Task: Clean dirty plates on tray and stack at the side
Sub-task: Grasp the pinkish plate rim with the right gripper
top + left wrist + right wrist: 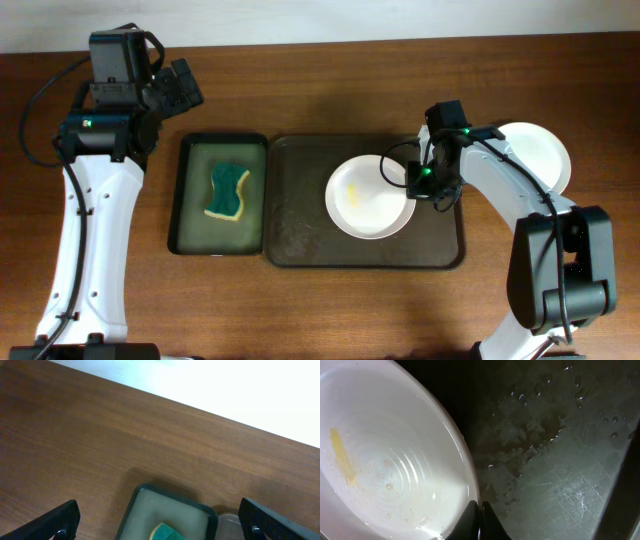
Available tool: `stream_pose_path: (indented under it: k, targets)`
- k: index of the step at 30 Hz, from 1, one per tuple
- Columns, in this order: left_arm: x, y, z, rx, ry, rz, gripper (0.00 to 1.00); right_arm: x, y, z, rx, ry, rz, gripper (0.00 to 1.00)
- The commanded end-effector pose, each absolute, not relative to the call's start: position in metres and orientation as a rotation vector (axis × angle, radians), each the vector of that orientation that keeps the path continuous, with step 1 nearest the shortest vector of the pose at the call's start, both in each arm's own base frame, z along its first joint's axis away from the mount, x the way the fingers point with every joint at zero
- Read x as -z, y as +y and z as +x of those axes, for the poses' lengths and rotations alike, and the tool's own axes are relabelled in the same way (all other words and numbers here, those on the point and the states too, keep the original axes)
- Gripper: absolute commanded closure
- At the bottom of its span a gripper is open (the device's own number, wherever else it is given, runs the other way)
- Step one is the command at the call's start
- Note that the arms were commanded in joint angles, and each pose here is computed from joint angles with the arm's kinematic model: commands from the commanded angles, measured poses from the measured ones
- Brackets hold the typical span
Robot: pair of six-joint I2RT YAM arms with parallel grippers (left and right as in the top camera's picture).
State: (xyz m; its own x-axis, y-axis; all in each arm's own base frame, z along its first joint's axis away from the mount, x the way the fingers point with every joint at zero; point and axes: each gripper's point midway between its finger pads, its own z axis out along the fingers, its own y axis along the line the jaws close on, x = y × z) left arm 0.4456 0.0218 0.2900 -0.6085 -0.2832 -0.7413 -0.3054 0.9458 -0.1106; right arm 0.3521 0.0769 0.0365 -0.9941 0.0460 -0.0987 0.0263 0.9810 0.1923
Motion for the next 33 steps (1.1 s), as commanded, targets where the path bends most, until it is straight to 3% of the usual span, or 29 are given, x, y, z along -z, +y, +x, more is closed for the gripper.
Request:
stream_pose_path:
  k: [1,21,27,29,33]
  targets:
    - [-0.306,0.023,0.445,-0.033,2.217,-0.418,0.00,-0.037,0.078,0.351,-0.290,3.022,0.054,0.96]
    - [-0.306,0.023,0.445,-0.033,2.217,-0.418,0.01,-0.039,0.081,0.365,-0.303,2.963,0.093,0.96]
    - [-0.306,0.023,0.445,-0.033,2.217,-0.418,0.01,-0.039,0.081,0.366,-0.304,2.962,0.094,0.59]
    - [-0.306,0.023,0.445,-0.033,2.217,-0.418,0.01,-0.041,0.081,0.366,-0.309,2.963,0.094,0.53]
    - [-0.306,0.023,0.445,-0.033,2.217,-0.418,0.01,-0.057,0.081,0.366,-0.305,2.988,0.098,0.52]
